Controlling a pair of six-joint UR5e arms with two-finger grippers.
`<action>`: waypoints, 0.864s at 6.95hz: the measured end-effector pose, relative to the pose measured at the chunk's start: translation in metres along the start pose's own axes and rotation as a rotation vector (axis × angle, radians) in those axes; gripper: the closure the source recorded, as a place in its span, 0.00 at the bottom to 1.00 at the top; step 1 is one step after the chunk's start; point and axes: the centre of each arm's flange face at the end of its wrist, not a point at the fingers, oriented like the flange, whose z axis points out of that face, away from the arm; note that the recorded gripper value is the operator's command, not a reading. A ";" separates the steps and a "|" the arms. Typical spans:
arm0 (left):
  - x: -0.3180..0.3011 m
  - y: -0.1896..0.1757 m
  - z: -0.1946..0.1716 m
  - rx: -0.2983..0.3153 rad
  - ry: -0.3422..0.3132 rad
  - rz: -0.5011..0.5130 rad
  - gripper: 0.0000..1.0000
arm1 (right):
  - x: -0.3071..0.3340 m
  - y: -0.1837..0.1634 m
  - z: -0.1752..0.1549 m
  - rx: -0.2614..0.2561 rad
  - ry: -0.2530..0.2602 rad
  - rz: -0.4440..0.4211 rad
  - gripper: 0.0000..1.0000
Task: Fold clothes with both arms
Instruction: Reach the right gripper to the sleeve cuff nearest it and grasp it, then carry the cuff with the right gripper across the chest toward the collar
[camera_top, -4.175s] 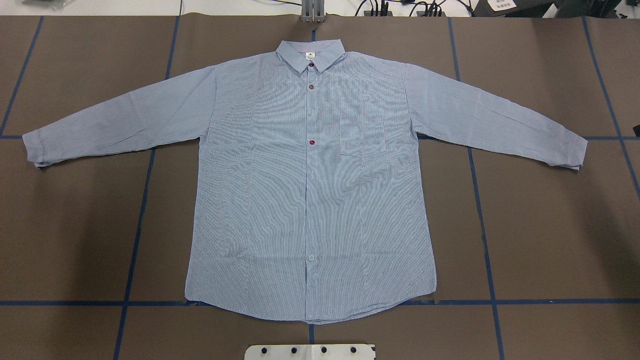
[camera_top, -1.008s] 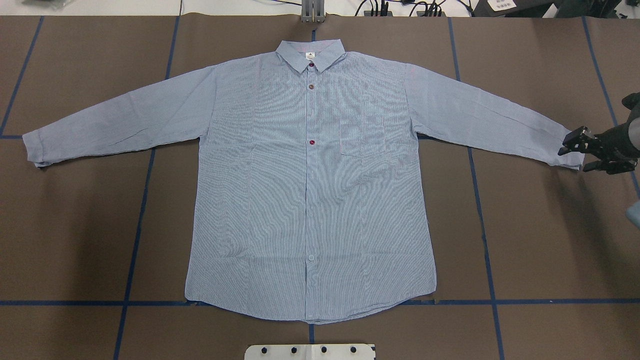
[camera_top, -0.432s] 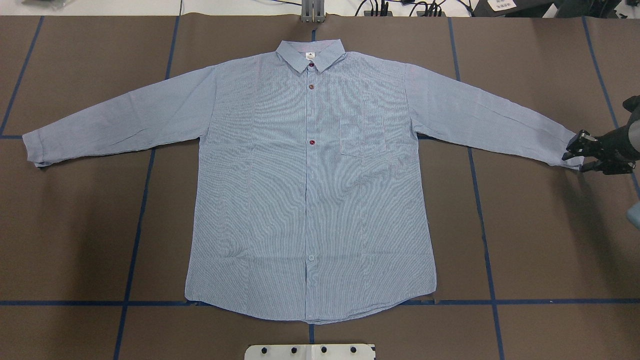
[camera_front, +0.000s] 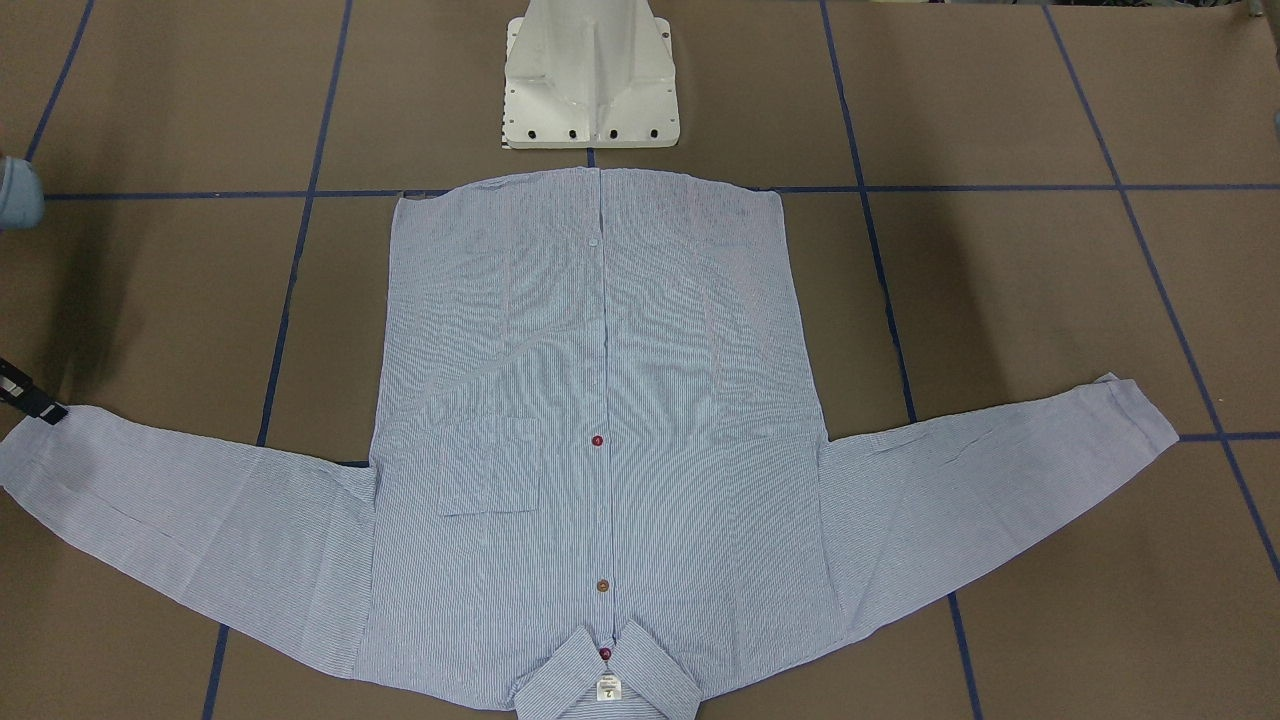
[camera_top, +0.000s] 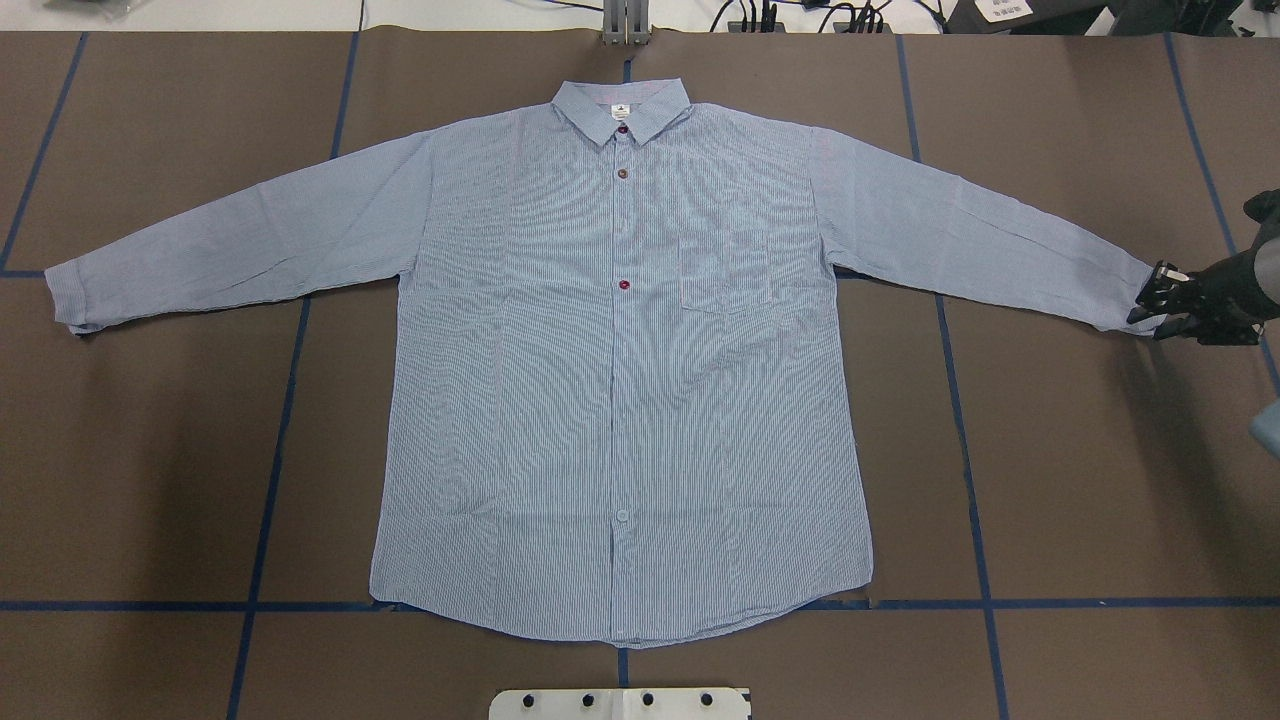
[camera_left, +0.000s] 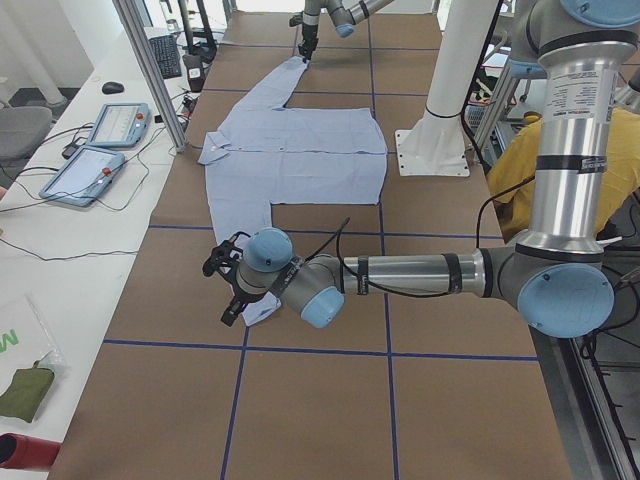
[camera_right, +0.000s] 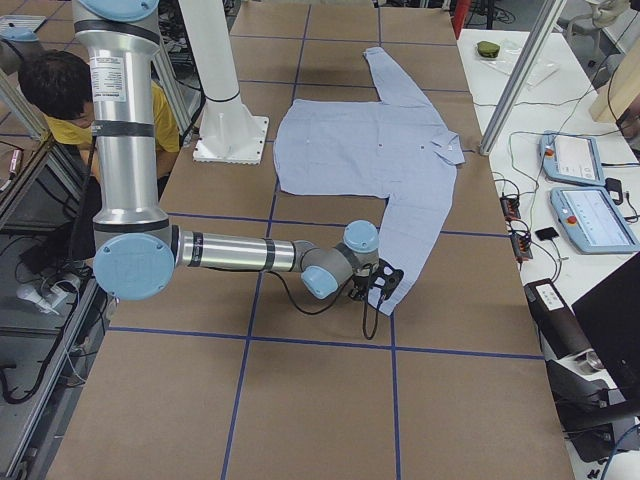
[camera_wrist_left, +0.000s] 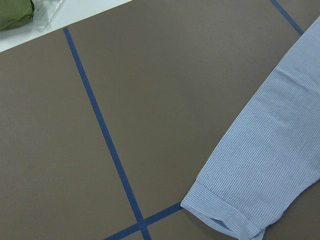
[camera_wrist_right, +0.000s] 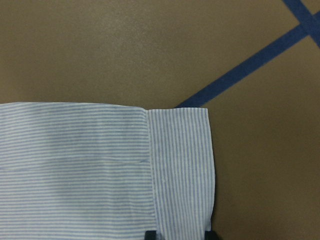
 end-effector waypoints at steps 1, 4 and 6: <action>0.000 0.000 0.000 0.000 0.000 0.000 0.00 | -0.001 0.000 0.000 -0.003 -0.001 -0.001 1.00; 0.000 0.000 0.000 0.000 0.001 0.000 0.00 | -0.035 0.014 -0.028 -0.014 -0.072 -0.048 1.00; 0.000 0.000 0.000 0.000 0.001 0.000 0.00 | -0.111 0.029 -0.056 -0.011 -0.164 -0.120 1.00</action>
